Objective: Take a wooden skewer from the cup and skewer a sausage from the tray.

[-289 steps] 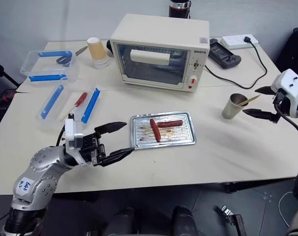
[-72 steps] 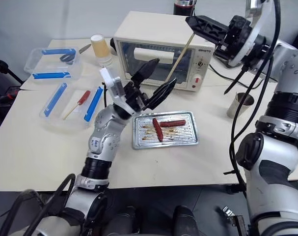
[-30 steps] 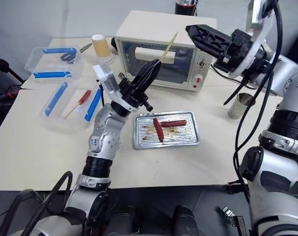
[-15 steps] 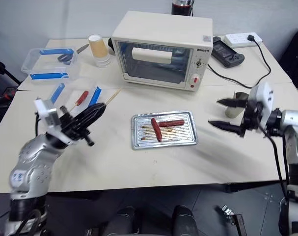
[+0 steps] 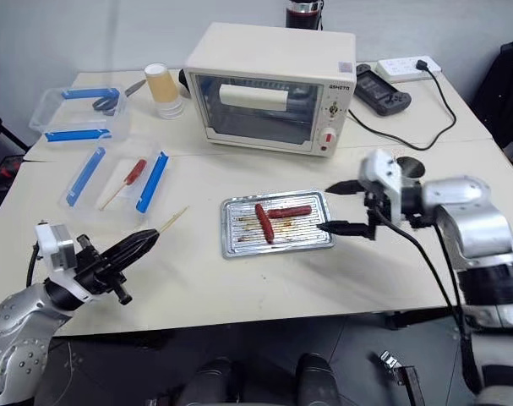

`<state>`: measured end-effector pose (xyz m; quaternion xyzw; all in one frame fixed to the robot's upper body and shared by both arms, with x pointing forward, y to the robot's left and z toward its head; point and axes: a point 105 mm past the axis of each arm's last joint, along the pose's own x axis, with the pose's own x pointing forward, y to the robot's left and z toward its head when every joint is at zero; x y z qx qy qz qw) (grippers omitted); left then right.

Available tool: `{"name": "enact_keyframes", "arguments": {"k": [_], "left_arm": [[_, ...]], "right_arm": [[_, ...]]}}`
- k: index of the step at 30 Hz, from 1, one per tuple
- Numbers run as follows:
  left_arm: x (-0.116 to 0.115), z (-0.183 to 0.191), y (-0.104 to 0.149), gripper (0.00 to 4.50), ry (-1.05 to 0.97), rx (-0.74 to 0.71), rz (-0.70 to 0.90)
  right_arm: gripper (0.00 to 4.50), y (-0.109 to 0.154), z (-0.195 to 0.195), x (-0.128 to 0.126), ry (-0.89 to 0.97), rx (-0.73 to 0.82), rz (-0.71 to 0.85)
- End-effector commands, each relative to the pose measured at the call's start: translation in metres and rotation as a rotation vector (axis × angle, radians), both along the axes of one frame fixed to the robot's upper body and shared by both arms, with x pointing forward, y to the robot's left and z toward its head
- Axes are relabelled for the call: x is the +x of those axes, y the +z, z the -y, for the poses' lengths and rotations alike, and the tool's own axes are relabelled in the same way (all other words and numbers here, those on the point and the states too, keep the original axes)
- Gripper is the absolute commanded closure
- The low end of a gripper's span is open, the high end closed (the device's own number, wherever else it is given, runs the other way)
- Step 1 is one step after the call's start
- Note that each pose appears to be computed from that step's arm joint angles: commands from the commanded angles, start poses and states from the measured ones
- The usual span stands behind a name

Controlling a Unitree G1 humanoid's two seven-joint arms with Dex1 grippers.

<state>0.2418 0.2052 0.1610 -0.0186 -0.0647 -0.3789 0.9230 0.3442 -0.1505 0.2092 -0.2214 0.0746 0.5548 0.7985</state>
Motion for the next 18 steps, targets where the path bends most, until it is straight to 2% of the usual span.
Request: {"name": "enact_keyframes", "arguments": {"k": [1,4,9,17,18], "left_arm": [[-0.003,-0.007,0.005,4.5,0.016,0.011,0.033],[-0.002,-0.005,0.004,4.5,0.015,-0.004,0.035],[-0.004,-0.006,0.002,4.5,0.024,-0.006,0.031],[-0.006,-0.007,0.001,4.5,0.043,-0.007,0.035],[-0.006,-0.006,0.001,4.5,0.044,-0.007,0.036]], "right_arm": [[0.02,-0.005,-0.017,0.017,-0.018,-0.058,0.008],[0.02,-0.02,-0.037,0.027,0.035,-0.141,-0.016],[0.02,-0.029,-0.061,0.04,0.085,-0.17,-0.028],[0.02,-0.039,-0.075,0.047,0.137,-0.21,-0.051],[0.19,-0.04,-0.076,0.047,0.138,-0.213,-0.054]]}}
